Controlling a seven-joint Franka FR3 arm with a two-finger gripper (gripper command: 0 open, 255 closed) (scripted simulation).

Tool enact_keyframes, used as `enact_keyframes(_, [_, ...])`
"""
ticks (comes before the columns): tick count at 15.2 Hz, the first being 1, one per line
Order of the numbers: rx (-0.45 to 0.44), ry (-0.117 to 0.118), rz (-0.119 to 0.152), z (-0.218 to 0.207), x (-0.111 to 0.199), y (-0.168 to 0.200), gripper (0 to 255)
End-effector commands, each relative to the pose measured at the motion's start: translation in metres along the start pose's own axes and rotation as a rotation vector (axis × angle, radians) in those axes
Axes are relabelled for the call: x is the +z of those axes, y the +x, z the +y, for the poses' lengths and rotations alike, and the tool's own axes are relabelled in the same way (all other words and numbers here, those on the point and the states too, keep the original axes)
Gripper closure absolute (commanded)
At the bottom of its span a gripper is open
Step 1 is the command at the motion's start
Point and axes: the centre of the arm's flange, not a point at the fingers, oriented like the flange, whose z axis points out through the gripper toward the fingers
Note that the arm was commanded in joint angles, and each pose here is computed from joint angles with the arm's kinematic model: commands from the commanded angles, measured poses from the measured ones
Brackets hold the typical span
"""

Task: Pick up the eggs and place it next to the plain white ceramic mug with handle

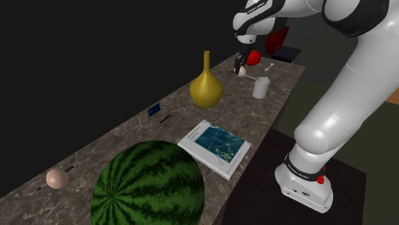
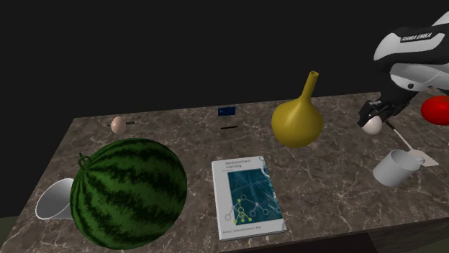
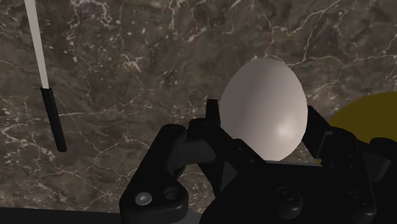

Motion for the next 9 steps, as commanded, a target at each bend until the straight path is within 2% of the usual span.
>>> enact_keyframes(1, [0.000,0.000,0.001,0.001,0.011,-0.001,255])
enact_keyframes(9, [0.000,0.000,0.001,0.003,0.053,-0.004,255])
